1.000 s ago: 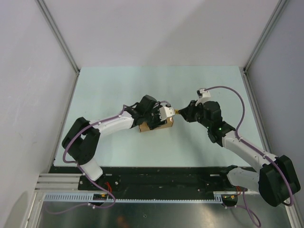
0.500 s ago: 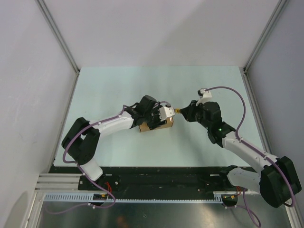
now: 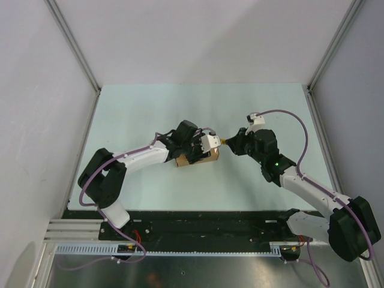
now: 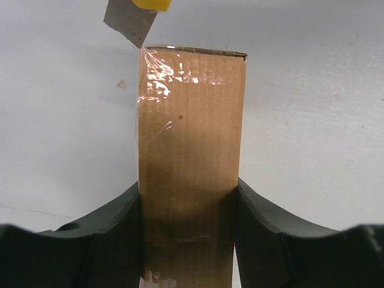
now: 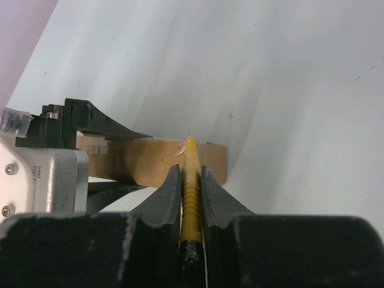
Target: Unpack the express box
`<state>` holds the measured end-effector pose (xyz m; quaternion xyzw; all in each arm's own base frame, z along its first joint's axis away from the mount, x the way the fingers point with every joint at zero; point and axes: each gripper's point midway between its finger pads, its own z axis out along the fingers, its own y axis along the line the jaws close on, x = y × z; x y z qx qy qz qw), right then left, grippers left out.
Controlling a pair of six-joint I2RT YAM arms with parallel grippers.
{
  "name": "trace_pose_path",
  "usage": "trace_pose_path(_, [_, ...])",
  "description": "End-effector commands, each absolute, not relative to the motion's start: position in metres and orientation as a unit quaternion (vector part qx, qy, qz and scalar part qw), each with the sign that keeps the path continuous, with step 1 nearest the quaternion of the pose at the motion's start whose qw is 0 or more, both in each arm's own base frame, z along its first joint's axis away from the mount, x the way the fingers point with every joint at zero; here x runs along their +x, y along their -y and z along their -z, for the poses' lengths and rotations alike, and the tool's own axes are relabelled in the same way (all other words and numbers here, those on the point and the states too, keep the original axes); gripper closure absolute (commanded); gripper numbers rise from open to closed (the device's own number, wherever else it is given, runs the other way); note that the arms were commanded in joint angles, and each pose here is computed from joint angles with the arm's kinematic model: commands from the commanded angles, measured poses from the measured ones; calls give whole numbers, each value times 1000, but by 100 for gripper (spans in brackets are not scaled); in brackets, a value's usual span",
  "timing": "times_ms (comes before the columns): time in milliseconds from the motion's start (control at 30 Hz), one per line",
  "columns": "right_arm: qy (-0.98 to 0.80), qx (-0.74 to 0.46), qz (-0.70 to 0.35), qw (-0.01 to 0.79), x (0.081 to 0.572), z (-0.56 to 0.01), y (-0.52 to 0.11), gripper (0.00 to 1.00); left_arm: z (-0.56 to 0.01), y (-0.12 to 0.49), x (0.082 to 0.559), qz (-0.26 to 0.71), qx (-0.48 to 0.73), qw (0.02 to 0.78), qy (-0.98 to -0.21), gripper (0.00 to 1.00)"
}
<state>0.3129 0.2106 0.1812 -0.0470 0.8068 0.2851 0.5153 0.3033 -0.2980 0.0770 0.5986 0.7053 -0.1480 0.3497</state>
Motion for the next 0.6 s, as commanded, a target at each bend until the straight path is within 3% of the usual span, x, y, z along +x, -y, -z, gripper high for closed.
trace_pose_path(0, [-805,-49,-273,524,314,-182,-208,100,-46,282,277,157,610,281,-724,56])
trace_pose_path(567, [-808,-51,-270,521,310,-180,-206,100,-44,282,276,165,607,276,-726,57])
